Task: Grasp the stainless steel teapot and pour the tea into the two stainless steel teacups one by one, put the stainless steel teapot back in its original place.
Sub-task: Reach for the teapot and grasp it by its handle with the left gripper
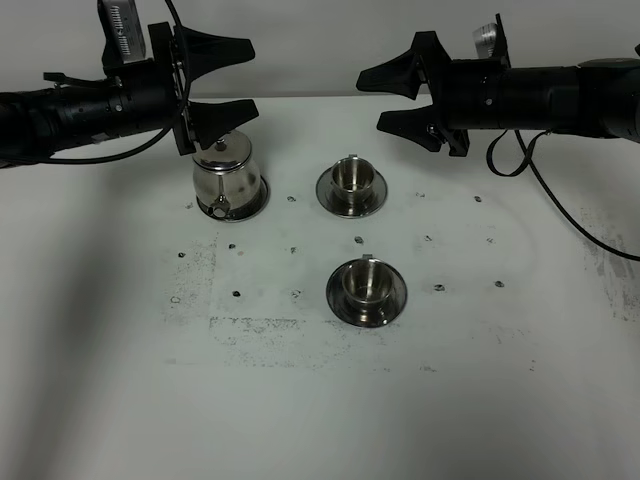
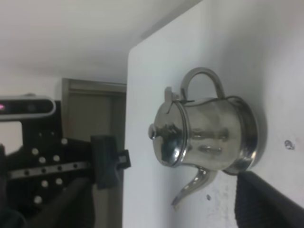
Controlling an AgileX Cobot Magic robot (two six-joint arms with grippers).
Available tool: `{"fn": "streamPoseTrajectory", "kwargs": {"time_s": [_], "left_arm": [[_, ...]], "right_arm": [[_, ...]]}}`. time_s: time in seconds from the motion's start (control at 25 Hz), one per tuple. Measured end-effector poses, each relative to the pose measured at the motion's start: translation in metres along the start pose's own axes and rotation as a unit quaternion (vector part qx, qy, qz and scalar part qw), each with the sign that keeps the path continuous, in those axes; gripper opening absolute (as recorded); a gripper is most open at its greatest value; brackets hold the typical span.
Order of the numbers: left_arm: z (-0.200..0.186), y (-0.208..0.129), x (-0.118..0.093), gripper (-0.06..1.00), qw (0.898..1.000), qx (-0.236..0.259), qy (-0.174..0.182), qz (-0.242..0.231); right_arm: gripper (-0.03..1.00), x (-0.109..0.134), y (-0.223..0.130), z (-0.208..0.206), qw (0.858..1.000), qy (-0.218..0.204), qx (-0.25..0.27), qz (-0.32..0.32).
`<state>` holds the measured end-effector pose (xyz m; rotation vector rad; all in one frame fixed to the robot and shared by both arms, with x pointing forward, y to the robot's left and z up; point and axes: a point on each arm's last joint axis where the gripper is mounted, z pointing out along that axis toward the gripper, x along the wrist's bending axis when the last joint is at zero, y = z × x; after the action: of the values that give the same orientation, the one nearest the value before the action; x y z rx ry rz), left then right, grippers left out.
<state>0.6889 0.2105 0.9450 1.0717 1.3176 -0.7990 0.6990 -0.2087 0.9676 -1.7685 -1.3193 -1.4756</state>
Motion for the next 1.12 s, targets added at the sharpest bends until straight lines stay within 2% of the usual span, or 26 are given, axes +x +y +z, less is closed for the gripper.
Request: {"fn": "streamPoseTrajectory", "kwargs": {"time_s": [0.6, 1.12], "left_arm": [[0.0000, -0.0011, 0.0006, 0.74, 1.000, 0.006, 0.003, 0.019], [-0.0082, 0.0022, 0.0002, 0.74, 1.000, 0.004, -0.005, 0.028]], "right_arm": [[0.59, -0.0070, -0.0010, 0.0029, 1.000, -0.002, 0.005, 0.020], [0.59, -0.0088, -0.0014, 0.0013, 1.000, -0.008, 0.012, -0.016]]}}
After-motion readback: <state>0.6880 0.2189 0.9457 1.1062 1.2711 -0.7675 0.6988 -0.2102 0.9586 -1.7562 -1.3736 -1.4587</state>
